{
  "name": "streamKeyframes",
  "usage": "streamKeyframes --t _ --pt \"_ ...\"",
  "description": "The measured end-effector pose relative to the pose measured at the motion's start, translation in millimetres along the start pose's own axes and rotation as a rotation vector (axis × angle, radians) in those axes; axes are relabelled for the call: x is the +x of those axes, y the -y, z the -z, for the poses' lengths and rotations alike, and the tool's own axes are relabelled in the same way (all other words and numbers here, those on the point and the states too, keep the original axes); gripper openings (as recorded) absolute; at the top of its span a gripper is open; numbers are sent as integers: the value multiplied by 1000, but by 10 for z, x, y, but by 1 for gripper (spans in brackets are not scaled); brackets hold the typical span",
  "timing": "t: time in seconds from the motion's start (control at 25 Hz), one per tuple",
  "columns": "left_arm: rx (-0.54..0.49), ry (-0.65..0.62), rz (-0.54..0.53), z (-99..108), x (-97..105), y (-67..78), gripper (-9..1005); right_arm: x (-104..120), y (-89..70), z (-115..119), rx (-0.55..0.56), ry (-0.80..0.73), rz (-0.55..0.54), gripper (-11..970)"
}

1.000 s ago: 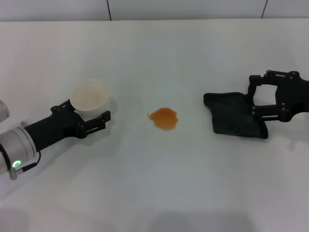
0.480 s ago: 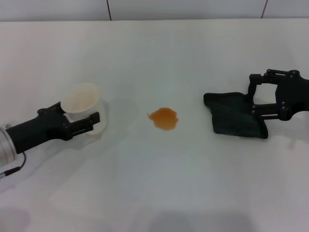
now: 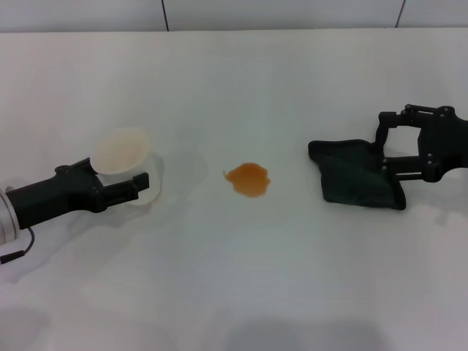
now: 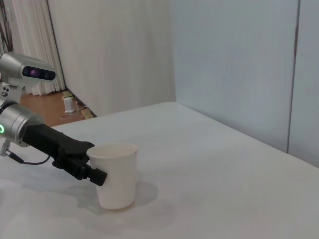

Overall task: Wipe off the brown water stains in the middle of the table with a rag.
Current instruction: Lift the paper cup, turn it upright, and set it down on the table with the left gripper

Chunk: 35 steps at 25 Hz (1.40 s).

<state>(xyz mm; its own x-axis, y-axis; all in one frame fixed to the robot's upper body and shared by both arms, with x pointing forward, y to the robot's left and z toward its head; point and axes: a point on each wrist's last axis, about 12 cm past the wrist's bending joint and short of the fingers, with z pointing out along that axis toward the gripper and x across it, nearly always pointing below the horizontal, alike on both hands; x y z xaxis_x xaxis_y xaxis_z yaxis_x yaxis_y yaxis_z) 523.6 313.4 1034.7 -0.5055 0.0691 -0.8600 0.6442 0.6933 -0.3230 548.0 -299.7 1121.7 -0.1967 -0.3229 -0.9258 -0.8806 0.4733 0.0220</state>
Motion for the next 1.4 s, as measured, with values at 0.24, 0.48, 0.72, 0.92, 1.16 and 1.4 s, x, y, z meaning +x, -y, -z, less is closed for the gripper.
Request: streamKeyframes --t 0.24,0.48,0.72,0.92,1.16,1.4 --pt "19 -13 6 83 -54 -10 872 -6 2 -3 0 2 2 857" --pt "41 -32 21 117 -90 -5 871 2 -1 3 1 1 1 857" --pt "46 -72 38 236 -147 -29 871 3 -5 9 1 1 2 858" --pt "47 -66 48 310 -189 -34 872 -5 -3 3 -2 2 4 858" --pt "44 -61 43 313 -202 -40 872 -2 -11 -3 -7 3 2 858" --pt "10 -53 -4 178 -233 -79 871 6 -16 0 -7 5 -2 857"
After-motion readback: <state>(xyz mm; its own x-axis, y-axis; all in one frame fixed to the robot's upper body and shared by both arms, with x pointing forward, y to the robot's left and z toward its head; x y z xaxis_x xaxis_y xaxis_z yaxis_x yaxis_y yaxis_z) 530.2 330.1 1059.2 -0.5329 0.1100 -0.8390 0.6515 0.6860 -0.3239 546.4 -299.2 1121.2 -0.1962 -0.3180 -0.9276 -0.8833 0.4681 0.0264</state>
